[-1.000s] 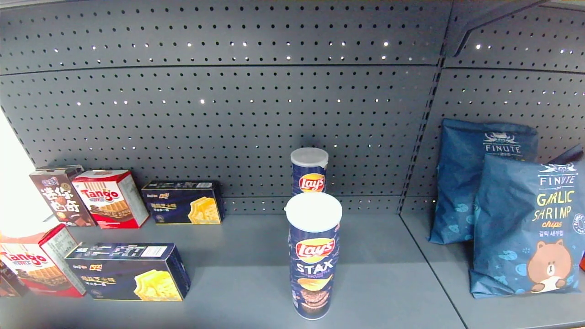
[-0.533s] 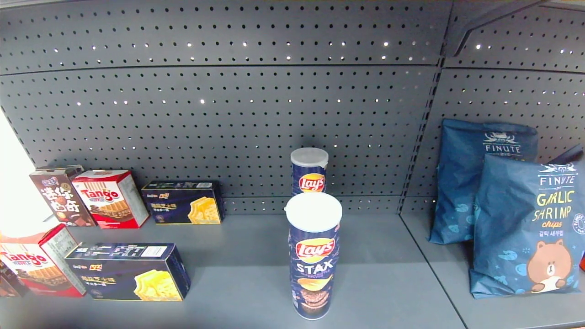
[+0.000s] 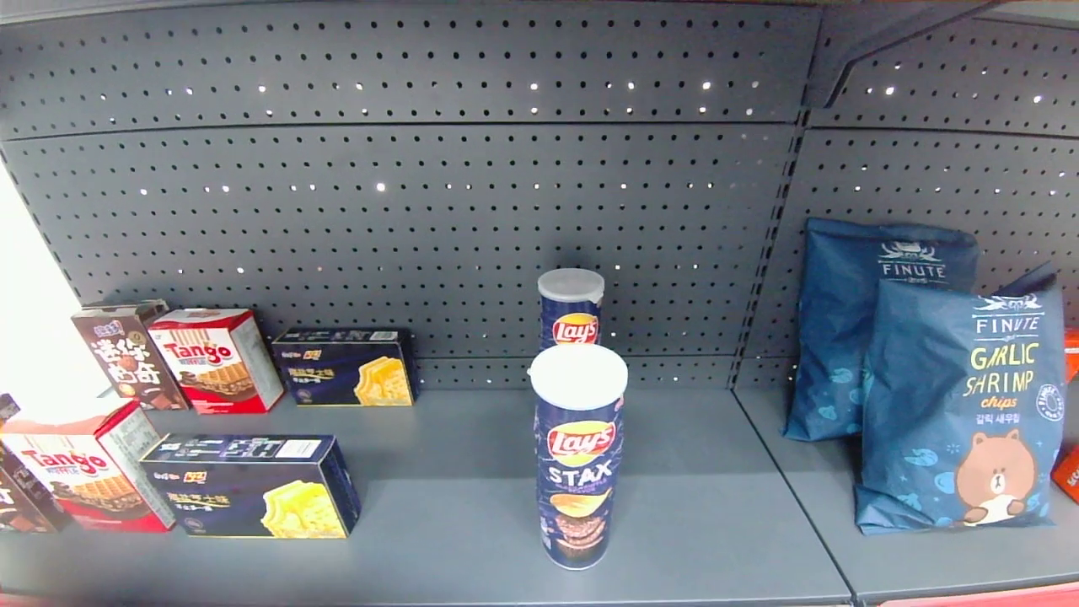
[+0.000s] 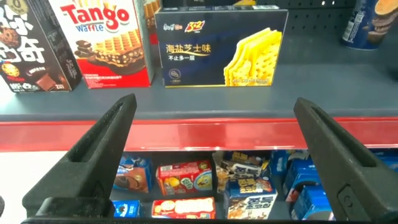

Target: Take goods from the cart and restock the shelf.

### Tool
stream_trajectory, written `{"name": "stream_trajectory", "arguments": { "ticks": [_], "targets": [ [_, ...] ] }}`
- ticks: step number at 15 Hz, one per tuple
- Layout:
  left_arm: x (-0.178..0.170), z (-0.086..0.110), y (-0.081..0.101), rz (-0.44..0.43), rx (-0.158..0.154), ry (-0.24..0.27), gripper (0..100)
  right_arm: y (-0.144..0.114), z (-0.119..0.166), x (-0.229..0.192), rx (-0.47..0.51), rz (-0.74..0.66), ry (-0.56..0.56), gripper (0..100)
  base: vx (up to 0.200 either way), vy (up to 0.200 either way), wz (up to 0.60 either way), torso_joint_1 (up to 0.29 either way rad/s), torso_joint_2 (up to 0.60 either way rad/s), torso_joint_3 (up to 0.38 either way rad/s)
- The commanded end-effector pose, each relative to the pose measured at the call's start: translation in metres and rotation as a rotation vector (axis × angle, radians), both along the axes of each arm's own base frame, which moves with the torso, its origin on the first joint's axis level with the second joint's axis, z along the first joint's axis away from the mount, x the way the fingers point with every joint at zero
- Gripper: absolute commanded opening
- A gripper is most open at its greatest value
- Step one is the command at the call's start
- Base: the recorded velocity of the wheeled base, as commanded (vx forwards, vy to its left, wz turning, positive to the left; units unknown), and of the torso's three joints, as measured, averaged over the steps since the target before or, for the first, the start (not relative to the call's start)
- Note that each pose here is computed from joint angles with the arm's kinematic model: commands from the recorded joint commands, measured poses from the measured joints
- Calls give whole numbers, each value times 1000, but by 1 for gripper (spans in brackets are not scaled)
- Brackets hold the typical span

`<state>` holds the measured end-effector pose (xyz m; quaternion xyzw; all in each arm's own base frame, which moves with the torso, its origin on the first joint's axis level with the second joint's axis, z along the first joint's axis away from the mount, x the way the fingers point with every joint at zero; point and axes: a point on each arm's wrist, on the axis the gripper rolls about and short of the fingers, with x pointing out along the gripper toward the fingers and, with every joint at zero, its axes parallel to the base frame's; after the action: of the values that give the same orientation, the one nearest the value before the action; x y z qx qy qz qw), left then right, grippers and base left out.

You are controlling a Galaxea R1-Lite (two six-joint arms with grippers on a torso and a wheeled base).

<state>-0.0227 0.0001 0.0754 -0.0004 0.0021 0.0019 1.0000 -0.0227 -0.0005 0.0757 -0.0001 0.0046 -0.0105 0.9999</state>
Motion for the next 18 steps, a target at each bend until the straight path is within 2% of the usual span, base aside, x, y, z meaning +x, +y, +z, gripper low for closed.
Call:
{"name": "stream_trajectory", "arguments": {
  "ticks": [1,5,7,18],
  "targets": [
    [0,0,0,1,-1,0,100,0,0,0,0,0,2,100,0,0,0,0,0,0],
    [0,0,0,1,-1,0,100,0,0,0,0,1,2,100,0,0,0,0,0,0],
    [0,0,0,-1,-1,0,100,0,0,0,2,0,2,100,0,0,600,10,-2,5],
    [0,0,0,-1,1,0,100,0,0,0,0,0,2,100,0,0,0,0,0,0]
  ]
}}
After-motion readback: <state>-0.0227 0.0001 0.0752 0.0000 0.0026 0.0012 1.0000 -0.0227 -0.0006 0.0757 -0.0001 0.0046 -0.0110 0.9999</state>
